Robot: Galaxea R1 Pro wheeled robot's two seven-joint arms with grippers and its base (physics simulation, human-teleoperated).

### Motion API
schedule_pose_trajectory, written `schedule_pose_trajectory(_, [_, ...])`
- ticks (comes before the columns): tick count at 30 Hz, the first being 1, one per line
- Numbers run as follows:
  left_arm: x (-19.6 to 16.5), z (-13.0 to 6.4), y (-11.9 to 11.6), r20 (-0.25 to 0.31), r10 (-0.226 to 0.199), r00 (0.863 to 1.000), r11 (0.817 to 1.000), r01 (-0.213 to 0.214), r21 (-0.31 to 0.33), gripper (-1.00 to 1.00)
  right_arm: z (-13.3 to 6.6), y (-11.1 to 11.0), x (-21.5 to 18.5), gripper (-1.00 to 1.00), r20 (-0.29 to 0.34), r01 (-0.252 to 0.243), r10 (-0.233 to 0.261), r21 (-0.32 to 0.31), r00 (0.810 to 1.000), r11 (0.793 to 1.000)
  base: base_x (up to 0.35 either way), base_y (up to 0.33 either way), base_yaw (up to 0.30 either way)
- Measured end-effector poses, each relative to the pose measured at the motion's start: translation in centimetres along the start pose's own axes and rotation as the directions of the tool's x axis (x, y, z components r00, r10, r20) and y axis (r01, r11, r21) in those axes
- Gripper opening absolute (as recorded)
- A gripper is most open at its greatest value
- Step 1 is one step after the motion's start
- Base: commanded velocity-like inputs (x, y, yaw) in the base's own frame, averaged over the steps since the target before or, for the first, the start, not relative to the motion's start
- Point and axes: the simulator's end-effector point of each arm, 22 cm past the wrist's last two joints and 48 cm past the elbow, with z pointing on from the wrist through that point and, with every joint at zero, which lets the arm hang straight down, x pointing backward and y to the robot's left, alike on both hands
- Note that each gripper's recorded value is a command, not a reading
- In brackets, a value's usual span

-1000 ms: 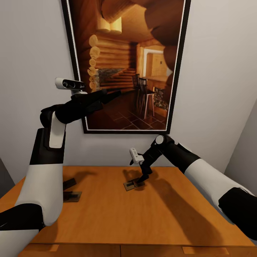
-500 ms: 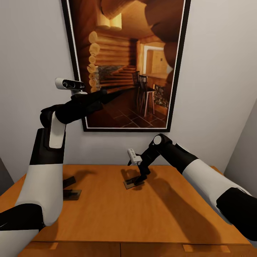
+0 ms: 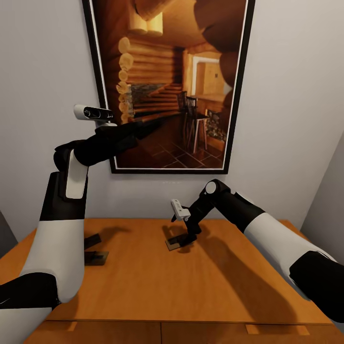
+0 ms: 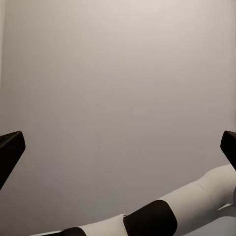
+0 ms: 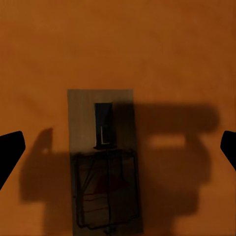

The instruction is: Take the four mousetraps from the cabinet in the bathroom and place them on the bathroom floor. Make sure all four end up on the same floor surface, and ensure that at least two of them are either under or directly next to the same bathroom sink.

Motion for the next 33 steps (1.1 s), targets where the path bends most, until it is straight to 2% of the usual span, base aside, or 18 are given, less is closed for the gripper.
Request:
schedule_pose_trajectory(15, [1.7,-0.7,0.0,0.000,0.000,1.000,1.000,0.000,0.000,1.00,2.0,1.1,1.6,1.00,0.012,0.011,-0.011,-0.017,1.000,1.000,0.000,0.000,0.000])
schedule_pose_trajectory(33, [1.7,-0.7,0.0,0.000,0.000,1.000,1.000,0.000,-0.001,1.00,2.2,1.2,2.0,1.00,0.011,-0.005,0.006,-0.023,1.000,1.000,0.000,0.000,0.000])
